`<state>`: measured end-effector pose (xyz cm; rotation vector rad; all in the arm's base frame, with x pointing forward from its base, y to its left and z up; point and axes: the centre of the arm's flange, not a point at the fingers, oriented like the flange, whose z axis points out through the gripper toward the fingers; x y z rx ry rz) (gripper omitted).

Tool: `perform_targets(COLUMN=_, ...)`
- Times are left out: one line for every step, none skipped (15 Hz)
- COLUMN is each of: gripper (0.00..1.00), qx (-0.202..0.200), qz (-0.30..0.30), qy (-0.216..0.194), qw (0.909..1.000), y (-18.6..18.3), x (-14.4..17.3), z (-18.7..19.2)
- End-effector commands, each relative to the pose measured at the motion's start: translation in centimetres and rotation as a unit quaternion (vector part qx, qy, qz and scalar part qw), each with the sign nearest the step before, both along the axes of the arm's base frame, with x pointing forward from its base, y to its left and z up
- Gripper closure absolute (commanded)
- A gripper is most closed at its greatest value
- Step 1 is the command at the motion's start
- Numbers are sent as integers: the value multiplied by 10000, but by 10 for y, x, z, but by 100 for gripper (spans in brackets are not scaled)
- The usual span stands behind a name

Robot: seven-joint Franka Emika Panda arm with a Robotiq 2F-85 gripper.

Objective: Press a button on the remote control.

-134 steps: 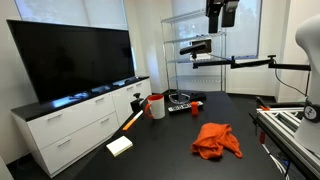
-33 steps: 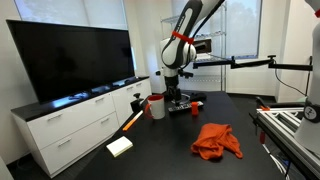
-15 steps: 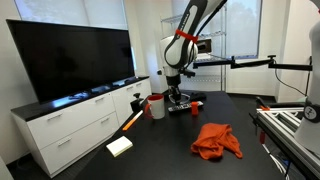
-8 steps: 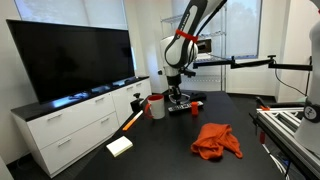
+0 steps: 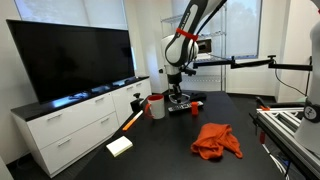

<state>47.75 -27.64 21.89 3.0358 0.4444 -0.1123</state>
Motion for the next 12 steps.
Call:
perform_targets(gripper=100, qx=64, qz=26, qy=40, qw=10000, y=4, x=6, z=7)
perform_targets(gripper=100, qx=76, qz=27, qy=44, qw=10000, y=5, x=7, z=6)
perform_targets(gripper=100, qx=86, qz=33, qy=44, qw=9999, y=6, x=7, z=5)
perform_targets(gripper=100, qx=84, qz=31, qy=48, qw=9999, y=6, x=8, z=5)
perform_targets(gripper=100, qx=84, qz=26, qy=49, qw=9999, y=6, x=8, z=5)
perform_targets(gripper=100, qx=88, qz=0, qy=41, qw=10000, y=4, x=8, z=5)
perform_targets(gripper=100, qx=109, qz=-27, qy=40, qw=9999, y=3, x=9, z=4)
perform_targets(gripper=100, qx=135, qz=-45, qy=42, qw=9999, y=1, x=9, z=4)
perform_targets(gripper=100, qx=133, qz=-55, qy=43, qw=9999, y=0, x=10, z=3)
perform_targets(gripper=100, qx=125, qz=-60, qy=45, qw=9999, y=0, x=11, z=1)
perform_targets(gripper=100, qx=127, qz=-78, qy=59, qw=9999, y=-1, x=12, z=-2)
perform_targets(gripper=100, qx=138, qz=-82, qy=71, qw=9998, y=-2, x=13, z=-3)
